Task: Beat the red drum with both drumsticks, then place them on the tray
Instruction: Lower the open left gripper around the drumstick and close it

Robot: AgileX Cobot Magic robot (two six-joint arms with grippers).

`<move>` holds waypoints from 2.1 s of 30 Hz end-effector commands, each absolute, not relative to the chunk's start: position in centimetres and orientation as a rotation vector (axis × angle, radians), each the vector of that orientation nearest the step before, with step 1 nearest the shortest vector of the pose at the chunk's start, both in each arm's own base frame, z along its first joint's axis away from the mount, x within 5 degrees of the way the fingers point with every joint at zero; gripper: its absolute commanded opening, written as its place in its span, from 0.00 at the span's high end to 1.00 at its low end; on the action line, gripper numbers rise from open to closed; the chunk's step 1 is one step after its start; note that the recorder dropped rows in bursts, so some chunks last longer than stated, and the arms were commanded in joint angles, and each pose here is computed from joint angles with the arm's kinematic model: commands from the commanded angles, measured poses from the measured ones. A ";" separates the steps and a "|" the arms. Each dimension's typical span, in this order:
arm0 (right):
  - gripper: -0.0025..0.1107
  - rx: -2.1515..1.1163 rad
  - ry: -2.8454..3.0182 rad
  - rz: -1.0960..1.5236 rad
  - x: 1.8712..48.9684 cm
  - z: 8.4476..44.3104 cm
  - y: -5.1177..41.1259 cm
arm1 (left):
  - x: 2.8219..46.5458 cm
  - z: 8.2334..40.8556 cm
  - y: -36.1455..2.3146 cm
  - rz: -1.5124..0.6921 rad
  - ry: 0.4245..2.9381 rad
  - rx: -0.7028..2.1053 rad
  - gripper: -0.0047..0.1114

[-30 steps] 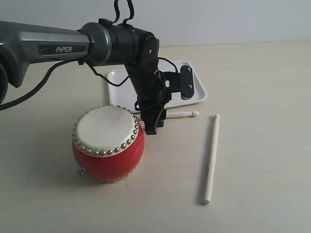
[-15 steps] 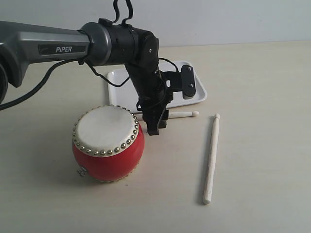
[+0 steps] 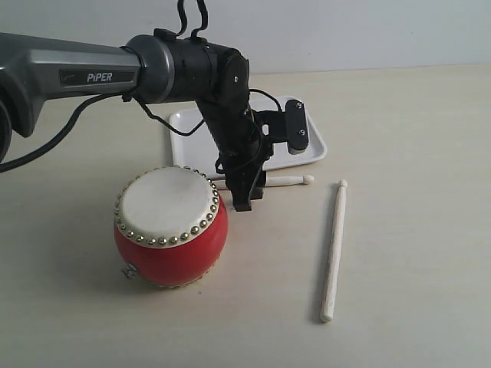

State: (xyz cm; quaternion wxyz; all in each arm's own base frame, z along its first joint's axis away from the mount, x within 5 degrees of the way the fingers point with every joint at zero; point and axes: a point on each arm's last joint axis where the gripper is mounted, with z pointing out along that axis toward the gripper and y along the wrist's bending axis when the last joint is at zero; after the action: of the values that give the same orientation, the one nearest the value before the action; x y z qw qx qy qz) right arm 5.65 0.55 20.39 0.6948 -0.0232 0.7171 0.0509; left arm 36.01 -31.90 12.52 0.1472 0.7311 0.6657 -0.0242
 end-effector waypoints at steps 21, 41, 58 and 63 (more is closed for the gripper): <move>0.98 -0.049 1.591 0.107 5.6 20.3 0.5 | 36.3 12.8 -31.6 -0.165 1.908 2.094 0.57; 0.98 -0.049 1.591 0.107 5.6 20.3 0.5 | 36.4 11.4 -31.5 -0.186 1.936 2.108 0.57; 0.98 -0.049 1.591 0.107 5.6 20.3 0.5 | 36.1 11.5 -31.8 -0.217 1.917 2.111 0.89; 0.98 -0.049 1.591 0.107 5.6 20.3 0.5 | 36.2 13.0 -31.9 -0.200 1.882 2.085 0.95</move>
State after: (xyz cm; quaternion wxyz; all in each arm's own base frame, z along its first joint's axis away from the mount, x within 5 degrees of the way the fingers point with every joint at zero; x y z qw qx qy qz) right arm 5.65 0.55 20.39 0.6948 -0.0232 0.7171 0.0509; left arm 36.16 -31.59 11.45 0.1376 0.7327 0.6629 -0.0690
